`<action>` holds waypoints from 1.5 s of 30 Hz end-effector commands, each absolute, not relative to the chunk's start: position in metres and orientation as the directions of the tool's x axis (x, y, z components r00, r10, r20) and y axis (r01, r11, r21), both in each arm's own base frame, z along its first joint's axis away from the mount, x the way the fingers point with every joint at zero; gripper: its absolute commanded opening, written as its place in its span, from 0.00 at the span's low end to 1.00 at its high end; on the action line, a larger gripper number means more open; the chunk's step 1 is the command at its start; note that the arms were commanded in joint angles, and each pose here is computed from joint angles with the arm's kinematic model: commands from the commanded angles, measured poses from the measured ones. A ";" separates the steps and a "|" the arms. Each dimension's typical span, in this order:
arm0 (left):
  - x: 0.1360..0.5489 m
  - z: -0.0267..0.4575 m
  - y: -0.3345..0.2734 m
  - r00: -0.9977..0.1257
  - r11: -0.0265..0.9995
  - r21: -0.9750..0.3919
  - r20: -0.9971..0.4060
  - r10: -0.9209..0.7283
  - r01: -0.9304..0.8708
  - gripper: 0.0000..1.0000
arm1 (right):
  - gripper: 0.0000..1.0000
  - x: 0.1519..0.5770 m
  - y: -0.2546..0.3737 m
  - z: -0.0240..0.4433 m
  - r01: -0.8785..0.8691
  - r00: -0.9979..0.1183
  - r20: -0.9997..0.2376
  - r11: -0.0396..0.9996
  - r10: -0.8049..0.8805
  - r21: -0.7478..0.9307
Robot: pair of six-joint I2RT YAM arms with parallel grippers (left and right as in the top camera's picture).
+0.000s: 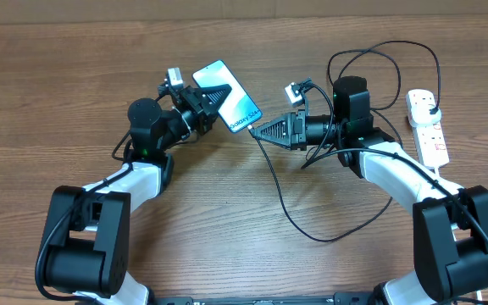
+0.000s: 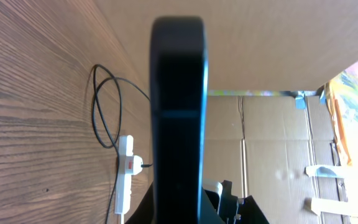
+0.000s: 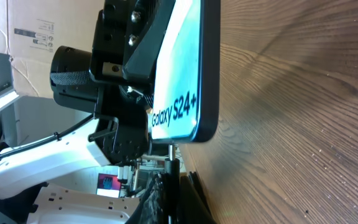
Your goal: Plug charger to phone and switch on socket
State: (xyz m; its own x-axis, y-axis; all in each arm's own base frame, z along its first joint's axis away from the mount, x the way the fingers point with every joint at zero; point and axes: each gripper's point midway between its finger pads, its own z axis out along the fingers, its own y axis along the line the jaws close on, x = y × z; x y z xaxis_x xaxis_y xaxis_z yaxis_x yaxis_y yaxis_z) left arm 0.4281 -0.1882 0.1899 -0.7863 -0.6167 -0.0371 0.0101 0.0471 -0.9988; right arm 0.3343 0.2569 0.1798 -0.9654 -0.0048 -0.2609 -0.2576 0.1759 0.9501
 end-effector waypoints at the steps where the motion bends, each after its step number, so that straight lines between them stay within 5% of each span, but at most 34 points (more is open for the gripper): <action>1: 0.421 0.200 -0.198 -0.807 0.045 -0.998 -0.066 -0.587 0.049 0.04 | 0.04 0.337 0.257 0.191 -0.285 -0.957 -0.290 0.170 0.003 0.943; 45: 0.419 0.199 -0.200 -0.816 0.050 -0.997 -0.071 -0.573 0.052 0.05 | 0.04 0.342 0.250 0.191 -0.266 -0.961 -0.275 0.178 0.027 0.947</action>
State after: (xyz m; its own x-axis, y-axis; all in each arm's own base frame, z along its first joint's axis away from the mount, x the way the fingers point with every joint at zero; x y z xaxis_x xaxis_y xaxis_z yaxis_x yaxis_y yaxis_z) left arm 0.4277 -0.1900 0.1897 -0.7868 -0.6161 -0.0371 0.0097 0.0477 -0.9988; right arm 0.3375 0.2521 0.1785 -0.9692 0.0107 -0.2461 -0.2400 0.1832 0.9533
